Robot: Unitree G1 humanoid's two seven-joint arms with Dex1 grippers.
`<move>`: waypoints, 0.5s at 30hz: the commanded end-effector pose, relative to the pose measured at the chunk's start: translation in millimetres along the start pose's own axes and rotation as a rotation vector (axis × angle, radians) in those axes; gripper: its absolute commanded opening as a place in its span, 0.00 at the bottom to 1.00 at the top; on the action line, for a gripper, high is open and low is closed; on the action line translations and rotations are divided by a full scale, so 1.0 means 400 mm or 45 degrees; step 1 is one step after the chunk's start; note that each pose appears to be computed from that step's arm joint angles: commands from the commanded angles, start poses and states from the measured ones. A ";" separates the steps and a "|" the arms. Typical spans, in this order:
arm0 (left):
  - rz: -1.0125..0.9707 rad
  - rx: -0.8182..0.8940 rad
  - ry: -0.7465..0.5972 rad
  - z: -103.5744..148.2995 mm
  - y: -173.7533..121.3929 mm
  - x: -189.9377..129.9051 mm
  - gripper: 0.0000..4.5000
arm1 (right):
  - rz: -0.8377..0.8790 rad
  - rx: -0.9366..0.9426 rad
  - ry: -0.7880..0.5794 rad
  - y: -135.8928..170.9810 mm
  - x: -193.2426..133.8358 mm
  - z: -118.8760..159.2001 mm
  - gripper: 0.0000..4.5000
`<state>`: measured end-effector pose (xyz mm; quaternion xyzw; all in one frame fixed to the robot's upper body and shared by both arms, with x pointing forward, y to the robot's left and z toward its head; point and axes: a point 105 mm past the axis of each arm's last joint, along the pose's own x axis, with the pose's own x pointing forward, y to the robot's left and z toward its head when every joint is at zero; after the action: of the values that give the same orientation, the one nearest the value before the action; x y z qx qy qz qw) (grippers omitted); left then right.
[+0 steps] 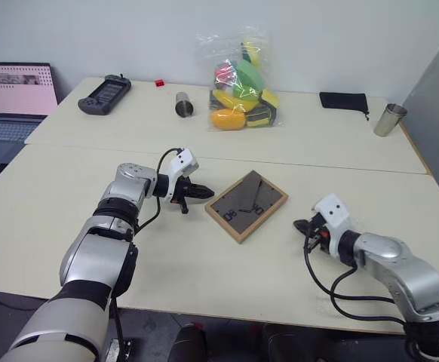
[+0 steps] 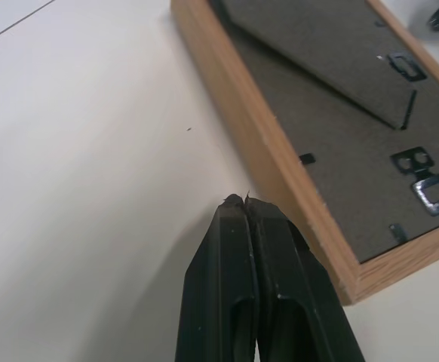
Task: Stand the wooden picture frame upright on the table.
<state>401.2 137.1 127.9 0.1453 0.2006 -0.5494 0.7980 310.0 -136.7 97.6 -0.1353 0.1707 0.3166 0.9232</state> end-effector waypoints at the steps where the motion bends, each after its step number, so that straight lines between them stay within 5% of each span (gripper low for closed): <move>1: -0.026 0.050 -0.044 0.038 -0.006 -0.005 0.00 | -0.032 -0.060 -0.083 -0.018 0.033 0.046 0.00; 15: -0.090 0.025 -0.064 0.043 -0.033 0.003 0.00 | 0.027 -0.131 -0.159 -0.019 0.099 0.113 0.00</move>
<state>393.8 126.8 133.9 0.1360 0.1951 -0.5738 0.7837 351.3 -109.9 110.0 -0.1540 0.1260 0.3356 0.9207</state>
